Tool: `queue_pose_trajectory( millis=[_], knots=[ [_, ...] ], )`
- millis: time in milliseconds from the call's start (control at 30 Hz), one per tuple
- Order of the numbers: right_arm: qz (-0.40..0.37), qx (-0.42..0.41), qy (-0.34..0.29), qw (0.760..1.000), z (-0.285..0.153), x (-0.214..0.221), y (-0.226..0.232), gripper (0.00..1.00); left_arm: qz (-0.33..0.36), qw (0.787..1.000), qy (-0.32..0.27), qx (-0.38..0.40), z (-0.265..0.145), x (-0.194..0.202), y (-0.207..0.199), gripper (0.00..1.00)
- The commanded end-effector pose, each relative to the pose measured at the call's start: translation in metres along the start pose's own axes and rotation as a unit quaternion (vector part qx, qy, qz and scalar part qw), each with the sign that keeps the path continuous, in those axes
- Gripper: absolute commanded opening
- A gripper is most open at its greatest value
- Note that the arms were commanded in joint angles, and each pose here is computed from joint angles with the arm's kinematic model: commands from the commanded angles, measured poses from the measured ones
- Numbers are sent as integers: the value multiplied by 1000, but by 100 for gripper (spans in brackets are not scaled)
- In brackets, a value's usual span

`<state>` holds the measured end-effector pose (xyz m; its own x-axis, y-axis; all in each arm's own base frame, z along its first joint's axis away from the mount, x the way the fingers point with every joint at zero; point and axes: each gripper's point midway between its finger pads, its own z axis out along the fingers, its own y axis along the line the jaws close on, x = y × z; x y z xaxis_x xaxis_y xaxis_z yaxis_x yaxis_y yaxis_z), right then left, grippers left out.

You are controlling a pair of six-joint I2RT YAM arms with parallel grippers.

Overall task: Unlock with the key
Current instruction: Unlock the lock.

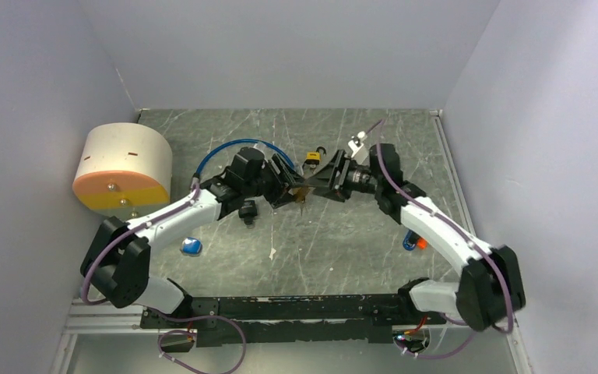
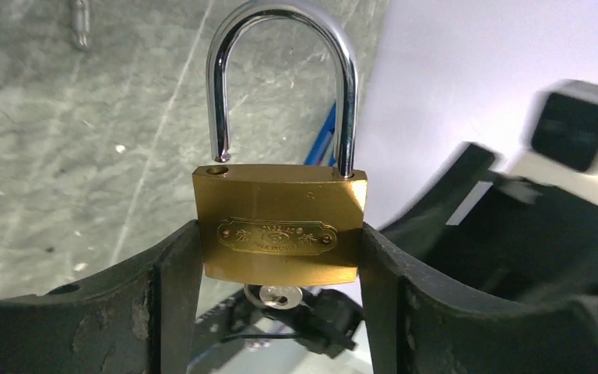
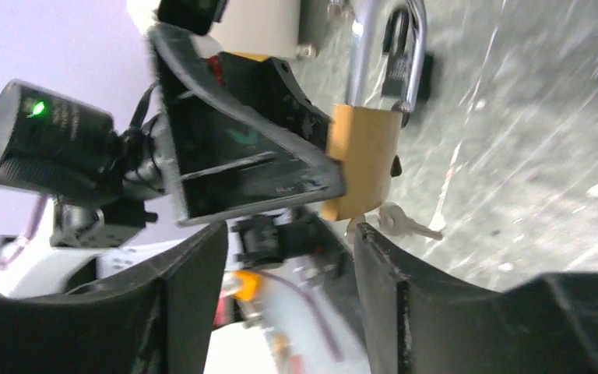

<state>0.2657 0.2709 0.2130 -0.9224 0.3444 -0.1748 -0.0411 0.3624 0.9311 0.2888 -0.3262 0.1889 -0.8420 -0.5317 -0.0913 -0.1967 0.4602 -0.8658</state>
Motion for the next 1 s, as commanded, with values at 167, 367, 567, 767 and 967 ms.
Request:
queue_pose_trajectory(
  millis=[167, 367, 567, 767, 967],
  knots=[
    [-219, 1, -156, 963, -74, -35, 30, 65, 345, 911, -64, 215, -64, 5, -86, 2],
    [-213, -48, -206, 954, -86, -46, 62, 63, 426, 828, 24, 363, -120, 56, -131, 3],
    [-296, -167, -153, 928, -96, -24, 124, 64, 384, 788, 140, 461, -157, 88, -163, 3],
    [-351, -216, -145, 899, -109, -10, 149, 64, 355, 768, 175, 504, -162, 93, -172, 3],
    [-346, -205, -158, 902, -111, -11, 143, 59, 358, 772, 154, 502, -161, 89, -177, 3]
  ],
)
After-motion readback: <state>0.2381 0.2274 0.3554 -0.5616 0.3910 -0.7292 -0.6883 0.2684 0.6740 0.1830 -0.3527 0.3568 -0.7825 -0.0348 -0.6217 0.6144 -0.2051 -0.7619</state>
